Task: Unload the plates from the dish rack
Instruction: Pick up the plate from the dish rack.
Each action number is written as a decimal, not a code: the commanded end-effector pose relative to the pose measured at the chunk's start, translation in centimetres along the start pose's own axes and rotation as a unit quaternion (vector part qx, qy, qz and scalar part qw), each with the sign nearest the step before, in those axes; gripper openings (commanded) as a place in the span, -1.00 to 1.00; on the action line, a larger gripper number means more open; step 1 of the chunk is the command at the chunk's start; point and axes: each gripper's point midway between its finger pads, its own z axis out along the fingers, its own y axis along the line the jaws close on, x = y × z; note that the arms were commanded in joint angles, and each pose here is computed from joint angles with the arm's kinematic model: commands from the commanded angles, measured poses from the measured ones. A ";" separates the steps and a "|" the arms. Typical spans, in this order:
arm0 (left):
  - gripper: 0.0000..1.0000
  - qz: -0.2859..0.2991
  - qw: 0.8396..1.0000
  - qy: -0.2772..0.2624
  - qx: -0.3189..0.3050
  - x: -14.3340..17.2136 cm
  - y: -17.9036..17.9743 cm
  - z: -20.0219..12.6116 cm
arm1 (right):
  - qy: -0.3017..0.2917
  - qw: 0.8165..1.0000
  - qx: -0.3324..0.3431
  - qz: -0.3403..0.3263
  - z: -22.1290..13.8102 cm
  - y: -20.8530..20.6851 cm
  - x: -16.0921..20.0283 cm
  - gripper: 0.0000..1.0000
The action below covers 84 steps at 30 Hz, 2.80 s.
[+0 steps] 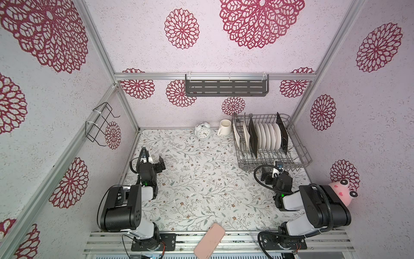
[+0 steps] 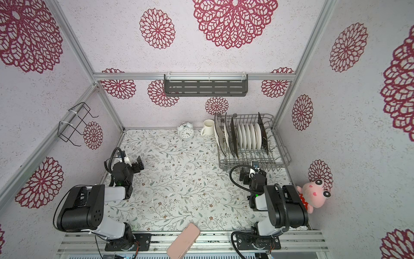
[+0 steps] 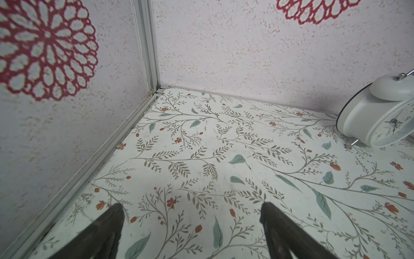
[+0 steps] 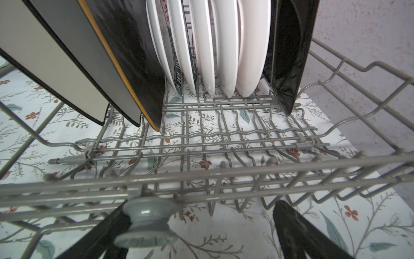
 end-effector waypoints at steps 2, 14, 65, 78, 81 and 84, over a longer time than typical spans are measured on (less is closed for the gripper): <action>0.95 0.009 1.000 -0.012 -0.004 -0.7 0.2 0.4 | -0.064 0.997 0.035 0.009 0.9 -1.2 -4.4 0.98; 0.95 0.009 1.000 -0.012 -0.002 -0.7 0.2 0.3 | -0.064 0.997 0.035 0.009 0.9 -1.2 -4.4 0.98; 0.95 -0.002 1.000 -0.007 0.006 -0.7 0.4 0.6 | -0.058 0.998 0.030 0.019 1.3 -1.5 -4.3 0.98; 0.79 -0.003 0.999 0.040 -0.026 -3.5 0.9 0.7 | -0.042 0.993 0.097 0.048 0.7 -4.0 -7.0 0.72; 0.86 0.006 0.999 -0.036 -0.028 -9.4 -0.5 -1.1 | -0.074 0.996 0.036 0.035 -0.5 -2.1 -10.7 0.68; 0.96 -0.009 0.995 -0.085 0.042 -14.9 -3.8 -2.8 | -0.074 0.997 -0.013 0.032 -1.1 -0.4 -14.4 0.63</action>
